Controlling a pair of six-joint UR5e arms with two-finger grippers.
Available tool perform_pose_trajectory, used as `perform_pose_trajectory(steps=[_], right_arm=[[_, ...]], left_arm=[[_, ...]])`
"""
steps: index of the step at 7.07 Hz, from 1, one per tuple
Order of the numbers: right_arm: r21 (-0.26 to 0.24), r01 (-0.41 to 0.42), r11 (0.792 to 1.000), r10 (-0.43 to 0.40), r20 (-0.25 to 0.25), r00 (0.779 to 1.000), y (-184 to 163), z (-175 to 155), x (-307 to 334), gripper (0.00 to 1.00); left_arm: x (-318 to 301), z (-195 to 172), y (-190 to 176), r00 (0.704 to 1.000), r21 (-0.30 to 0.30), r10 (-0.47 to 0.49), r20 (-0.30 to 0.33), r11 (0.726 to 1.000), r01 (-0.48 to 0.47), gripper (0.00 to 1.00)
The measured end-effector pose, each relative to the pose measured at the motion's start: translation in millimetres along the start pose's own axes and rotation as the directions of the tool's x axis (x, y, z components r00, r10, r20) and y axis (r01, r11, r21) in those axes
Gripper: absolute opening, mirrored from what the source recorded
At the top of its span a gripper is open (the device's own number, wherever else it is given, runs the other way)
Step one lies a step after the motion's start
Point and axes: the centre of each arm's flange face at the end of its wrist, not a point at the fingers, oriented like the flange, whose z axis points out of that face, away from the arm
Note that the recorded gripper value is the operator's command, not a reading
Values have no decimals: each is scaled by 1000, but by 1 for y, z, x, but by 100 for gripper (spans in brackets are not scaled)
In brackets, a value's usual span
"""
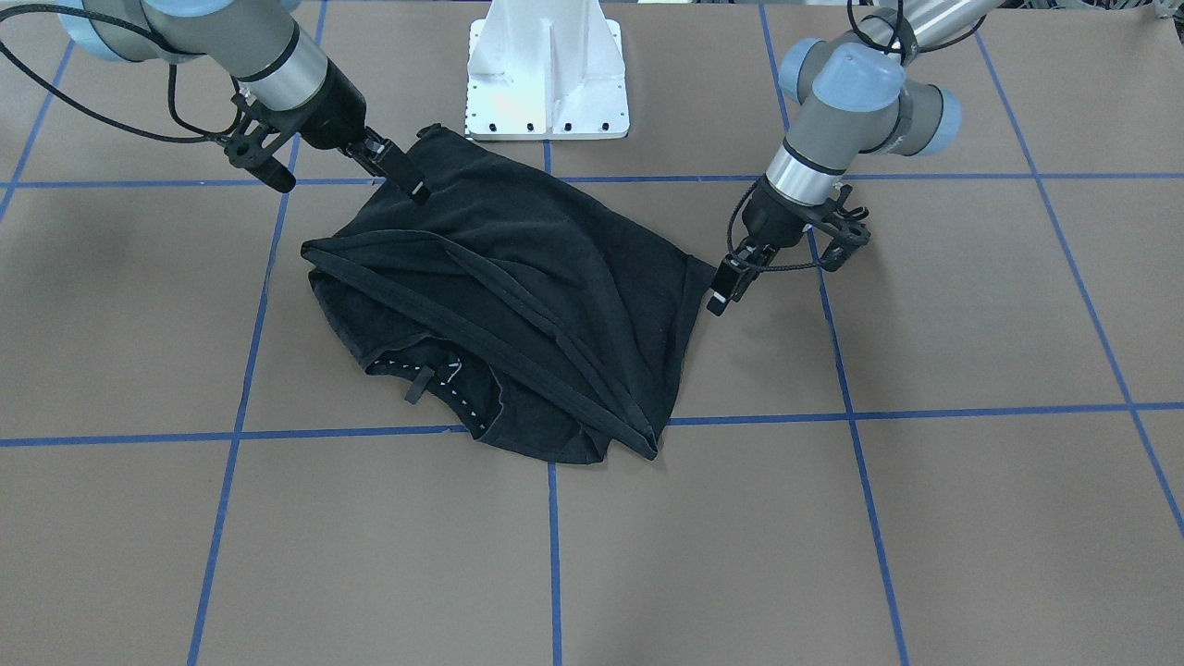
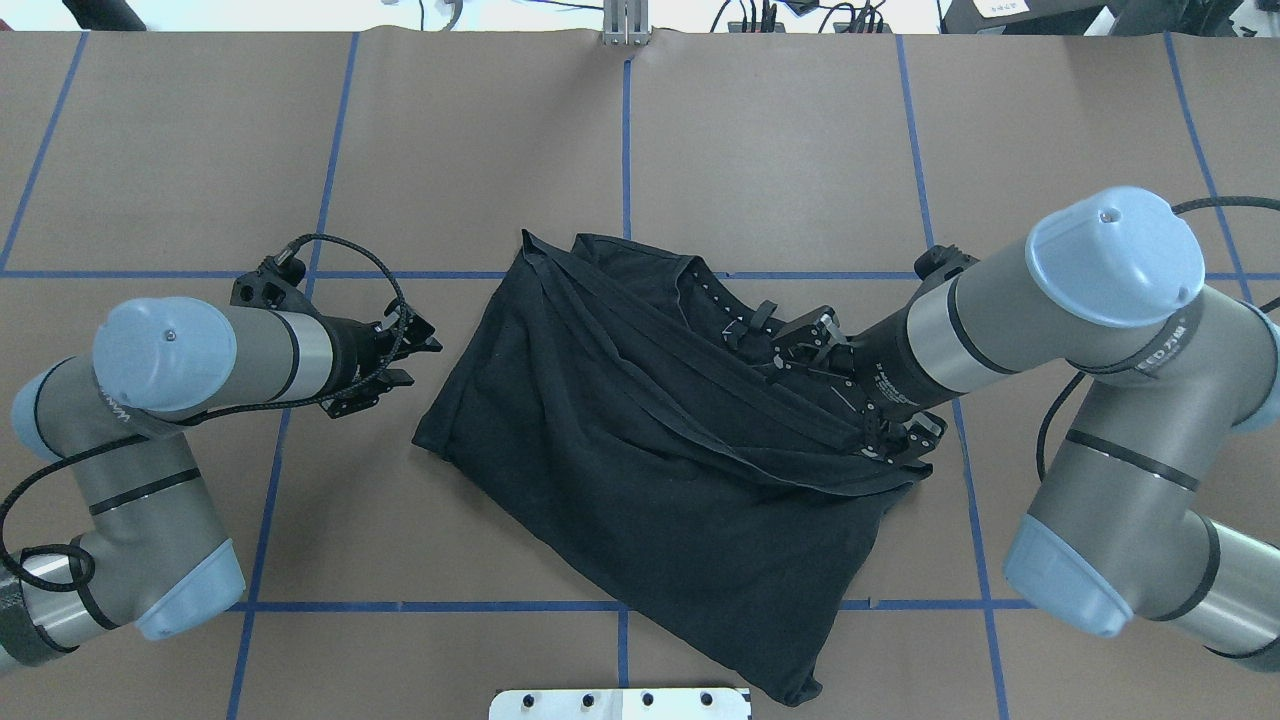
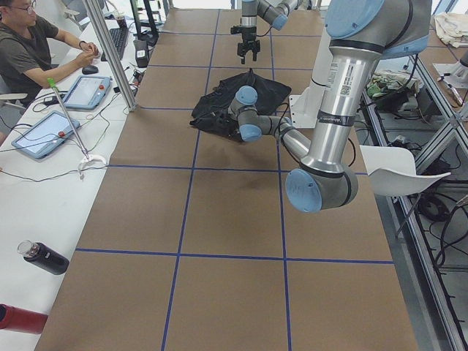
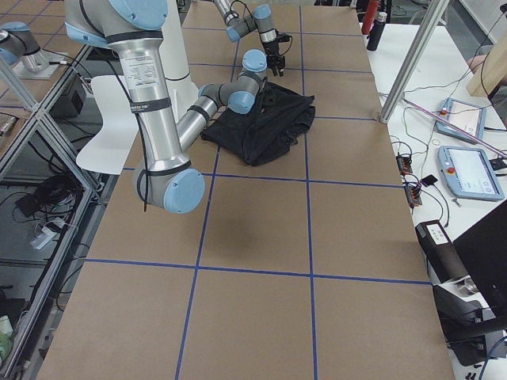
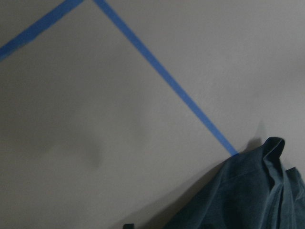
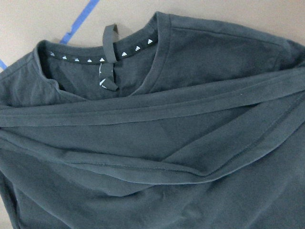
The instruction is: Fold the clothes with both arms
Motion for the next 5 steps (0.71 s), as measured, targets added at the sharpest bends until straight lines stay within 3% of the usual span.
perform_pose_trajectory(steps=[3,5], right_arm=[[32,8,999,-8,17,1000,-8,1,-10,100],[42,5,999,-6,16,1000,-11,4,-11,100]], left_arm=[[-19,16,24,997,14,-5,72,1000,4,56],[-35,20,34,995,7,2,103,1000,-2,62]])
